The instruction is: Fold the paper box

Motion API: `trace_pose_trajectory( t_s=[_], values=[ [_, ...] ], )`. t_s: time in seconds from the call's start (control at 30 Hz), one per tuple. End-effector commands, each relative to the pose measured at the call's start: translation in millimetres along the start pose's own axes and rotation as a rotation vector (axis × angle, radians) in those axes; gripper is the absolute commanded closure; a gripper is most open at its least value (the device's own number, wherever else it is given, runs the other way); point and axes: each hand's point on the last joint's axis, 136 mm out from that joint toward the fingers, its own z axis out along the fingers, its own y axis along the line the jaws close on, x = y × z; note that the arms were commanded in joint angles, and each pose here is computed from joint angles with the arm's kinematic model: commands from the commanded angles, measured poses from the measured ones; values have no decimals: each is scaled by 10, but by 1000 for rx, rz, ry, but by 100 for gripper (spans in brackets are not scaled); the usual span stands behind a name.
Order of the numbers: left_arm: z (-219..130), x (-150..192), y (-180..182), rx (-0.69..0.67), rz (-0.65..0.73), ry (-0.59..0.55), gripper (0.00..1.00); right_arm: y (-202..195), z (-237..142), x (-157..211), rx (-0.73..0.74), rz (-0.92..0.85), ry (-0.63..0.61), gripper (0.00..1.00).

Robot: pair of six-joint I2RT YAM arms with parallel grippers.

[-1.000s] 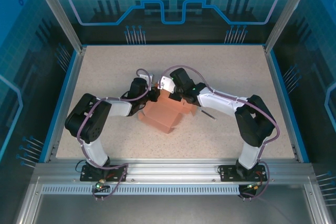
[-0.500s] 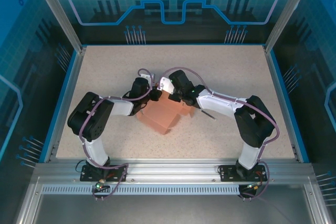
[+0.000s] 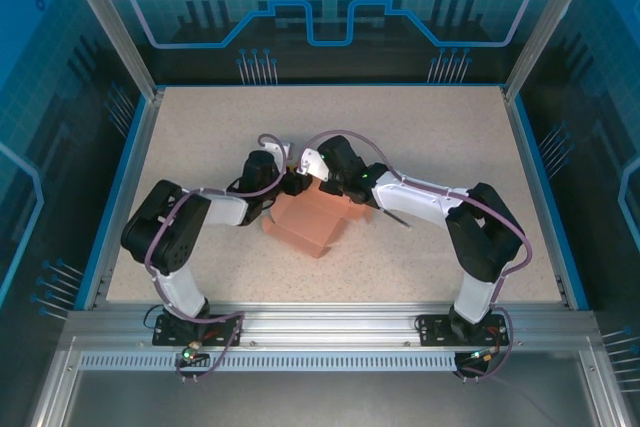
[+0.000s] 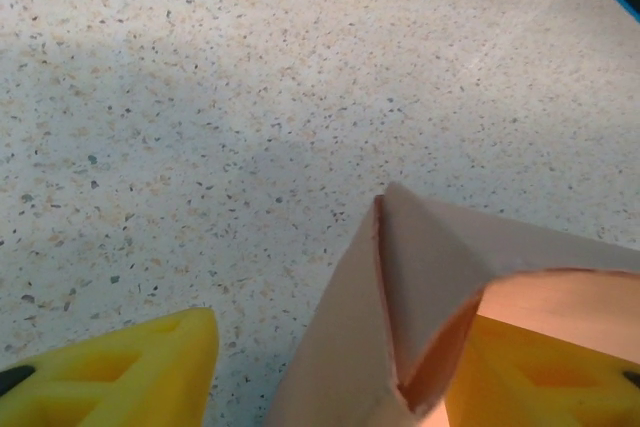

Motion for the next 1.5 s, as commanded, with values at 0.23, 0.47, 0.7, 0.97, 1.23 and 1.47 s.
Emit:
trace_pose_trajectory(
  t_s=[0.23,0.47,0.7,0.97,1.23,1.47],
  values=[
    [-187,-150,-67,68,7,-39,35,-186,-129,-162,45,-4,-36,100],
    [-117,93,-49,89,54,61,46,-194,-126,-166,33,-2,-40,100],
    [-5,263,7,87,78,132,47,-194,-135,-163,3,-4,-40,100],
    [109,308,70,64,43,162,55,-194,-139,-176,-9,-5,-47,100],
    [186,288,177,13,38,146,67,-151,-129,-165,-30,0,-46,100],
    [218,238,436,-161,-2,112,78,-71,-133,-150,-63,14,-49,100]
  ],
)
